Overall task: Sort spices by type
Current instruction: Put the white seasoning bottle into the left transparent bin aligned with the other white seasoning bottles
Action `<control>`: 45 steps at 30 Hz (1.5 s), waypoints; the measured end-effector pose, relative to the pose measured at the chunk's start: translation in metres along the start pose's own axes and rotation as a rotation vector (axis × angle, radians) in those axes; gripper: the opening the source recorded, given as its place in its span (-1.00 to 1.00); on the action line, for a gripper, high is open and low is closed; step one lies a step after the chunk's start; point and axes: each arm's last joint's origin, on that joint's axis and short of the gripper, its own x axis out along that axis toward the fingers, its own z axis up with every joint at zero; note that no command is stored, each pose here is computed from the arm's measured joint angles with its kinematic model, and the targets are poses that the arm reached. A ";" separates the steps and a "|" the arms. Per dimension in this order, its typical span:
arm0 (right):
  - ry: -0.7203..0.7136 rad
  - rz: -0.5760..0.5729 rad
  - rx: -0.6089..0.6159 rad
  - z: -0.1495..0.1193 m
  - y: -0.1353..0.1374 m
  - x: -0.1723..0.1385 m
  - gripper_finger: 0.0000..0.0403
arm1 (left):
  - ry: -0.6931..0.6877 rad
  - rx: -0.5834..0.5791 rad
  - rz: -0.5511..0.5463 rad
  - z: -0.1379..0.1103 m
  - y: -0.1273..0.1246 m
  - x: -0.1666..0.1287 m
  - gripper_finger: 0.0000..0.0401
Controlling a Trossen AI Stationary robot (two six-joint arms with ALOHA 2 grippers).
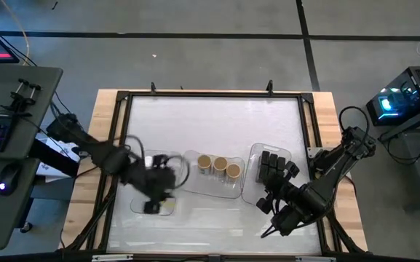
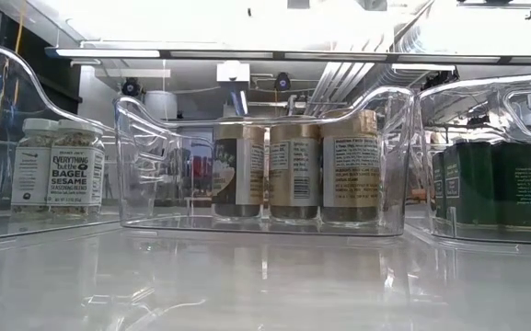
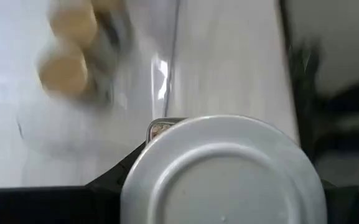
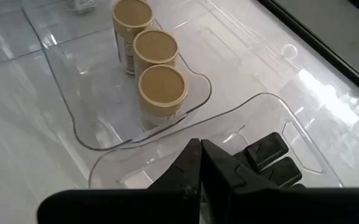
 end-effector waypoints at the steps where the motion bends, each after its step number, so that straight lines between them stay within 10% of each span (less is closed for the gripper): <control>1: 0.001 -0.003 -0.004 0.001 0.000 0.001 -1.00 | 0.046 0.013 0.008 -0.013 -0.003 0.002 -0.19; 8: 0.004 -0.014 0.024 0.007 -0.001 0.007 -1.00 | 0.177 -0.022 0.085 -0.074 -0.007 0.049 -0.19; 17: 0.001 0.004 0.073 0.012 0.002 0.012 -1.00 | 0.150 0.085 0.280 -0.068 0.043 0.071 -0.19; 45: -0.002 0.043 0.114 0.013 0.007 0.012 -1.00 | 0.222 0.000 0.250 -0.060 0.115 0.102 0.32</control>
